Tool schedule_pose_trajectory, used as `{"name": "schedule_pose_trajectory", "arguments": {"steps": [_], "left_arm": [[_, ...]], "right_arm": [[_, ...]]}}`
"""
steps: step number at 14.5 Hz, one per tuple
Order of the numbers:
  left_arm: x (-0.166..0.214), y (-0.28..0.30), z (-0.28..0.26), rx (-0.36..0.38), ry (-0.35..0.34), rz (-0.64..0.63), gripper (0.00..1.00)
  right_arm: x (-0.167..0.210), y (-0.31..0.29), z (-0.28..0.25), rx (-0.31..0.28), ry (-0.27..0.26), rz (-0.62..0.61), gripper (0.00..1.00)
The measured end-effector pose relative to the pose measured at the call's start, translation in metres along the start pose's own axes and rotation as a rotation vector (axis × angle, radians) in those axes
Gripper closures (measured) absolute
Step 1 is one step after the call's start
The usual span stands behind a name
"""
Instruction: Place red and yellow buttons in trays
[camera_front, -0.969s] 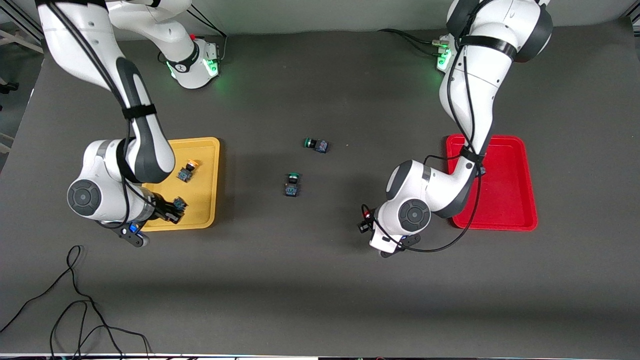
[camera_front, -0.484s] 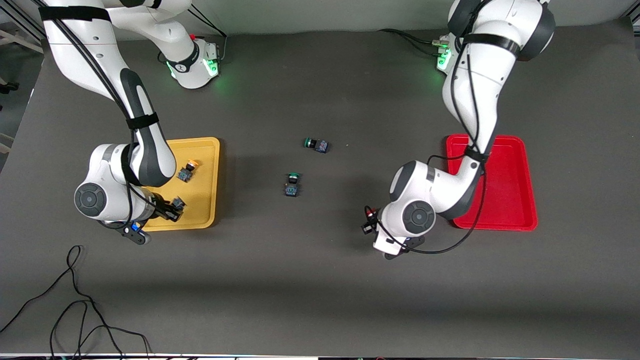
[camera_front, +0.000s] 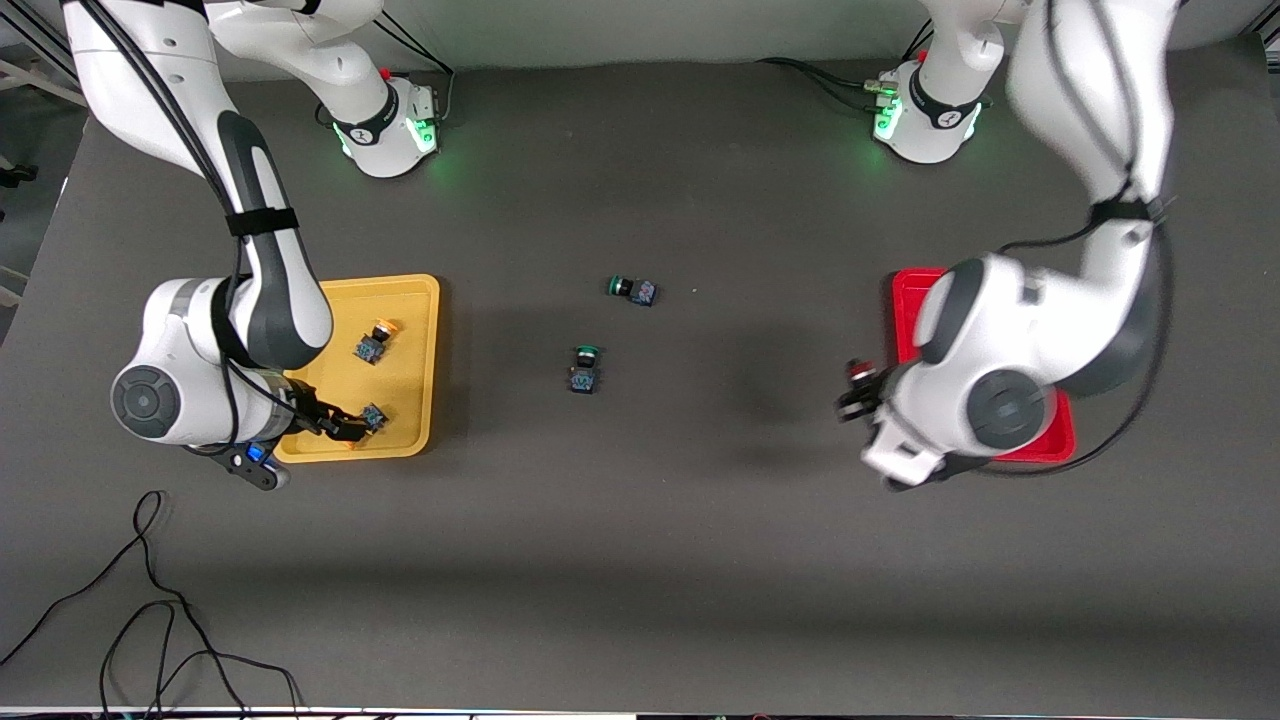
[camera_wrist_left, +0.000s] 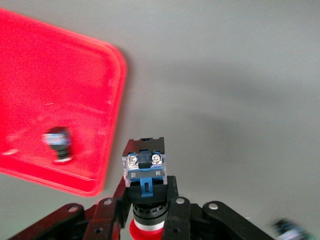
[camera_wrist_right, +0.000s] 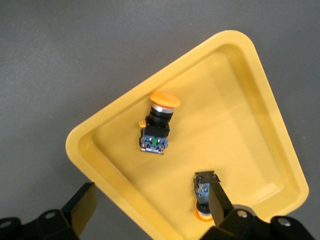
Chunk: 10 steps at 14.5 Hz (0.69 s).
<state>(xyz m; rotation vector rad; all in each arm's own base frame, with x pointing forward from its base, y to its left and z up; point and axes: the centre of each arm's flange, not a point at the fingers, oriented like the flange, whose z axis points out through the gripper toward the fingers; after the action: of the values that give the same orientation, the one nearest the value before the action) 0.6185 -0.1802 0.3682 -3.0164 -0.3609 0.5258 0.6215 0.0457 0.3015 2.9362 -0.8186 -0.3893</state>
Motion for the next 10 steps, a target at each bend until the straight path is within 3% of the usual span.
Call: {"name": "schedule_pose_trajectory", "arguments": {"steps": [3,10], "left_arm": [[0.01,-0.084,0.04,0.076,0.006,0.11,0.68],[0.048,-0.202,0.157,0.063,0.123,0.282,0.68]], "right_arm": [[0.0,0.0,-0.001,0.0,-0.001,0.0,0.0],[-0.001,-0.013,-0.03,0.032,0.049,-0.012,0.0]]}}
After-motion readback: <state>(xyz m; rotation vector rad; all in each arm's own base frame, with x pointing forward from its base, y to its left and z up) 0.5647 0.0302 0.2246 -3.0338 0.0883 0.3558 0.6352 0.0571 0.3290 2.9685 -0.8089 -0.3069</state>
